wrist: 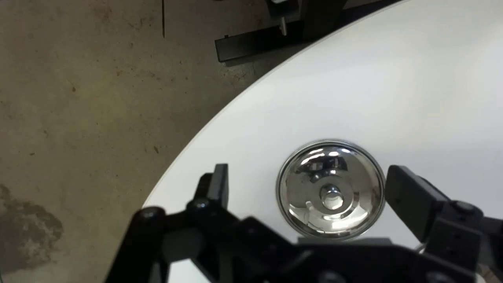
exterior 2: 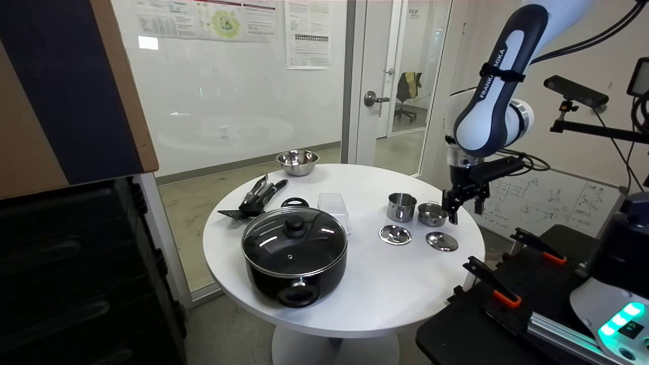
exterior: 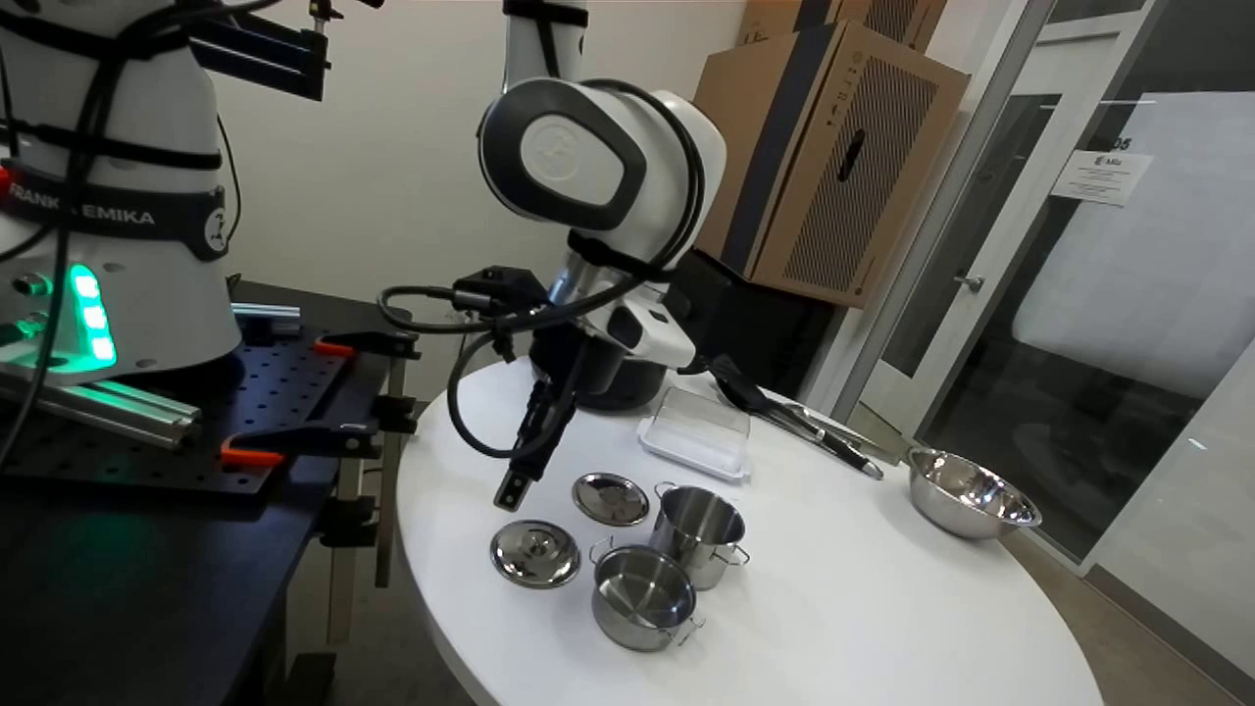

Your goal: Close the lid on the smaller pot

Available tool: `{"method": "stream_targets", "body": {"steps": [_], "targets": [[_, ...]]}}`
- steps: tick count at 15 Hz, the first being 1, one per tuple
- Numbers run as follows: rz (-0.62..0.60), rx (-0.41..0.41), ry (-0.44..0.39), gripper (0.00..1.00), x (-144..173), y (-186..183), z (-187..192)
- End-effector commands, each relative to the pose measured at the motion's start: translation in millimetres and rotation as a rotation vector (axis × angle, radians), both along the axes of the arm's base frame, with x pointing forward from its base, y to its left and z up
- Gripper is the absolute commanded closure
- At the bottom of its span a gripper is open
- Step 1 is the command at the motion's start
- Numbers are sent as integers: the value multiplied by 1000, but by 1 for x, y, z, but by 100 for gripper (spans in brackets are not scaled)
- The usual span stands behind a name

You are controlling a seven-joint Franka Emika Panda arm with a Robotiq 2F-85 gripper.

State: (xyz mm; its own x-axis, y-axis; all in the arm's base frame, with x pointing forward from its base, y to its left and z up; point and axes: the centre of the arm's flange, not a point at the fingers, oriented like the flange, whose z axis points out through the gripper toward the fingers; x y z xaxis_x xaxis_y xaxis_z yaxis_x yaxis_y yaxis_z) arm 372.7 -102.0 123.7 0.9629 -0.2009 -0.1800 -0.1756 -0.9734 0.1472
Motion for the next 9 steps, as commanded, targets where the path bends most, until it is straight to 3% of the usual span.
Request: {"method": "stream_targets", "body": {"steps": [1,9], "targets": [[-6,-18,-31,0,12,0,-24],[-17,-32,-31,0,35,10,-59]]}}
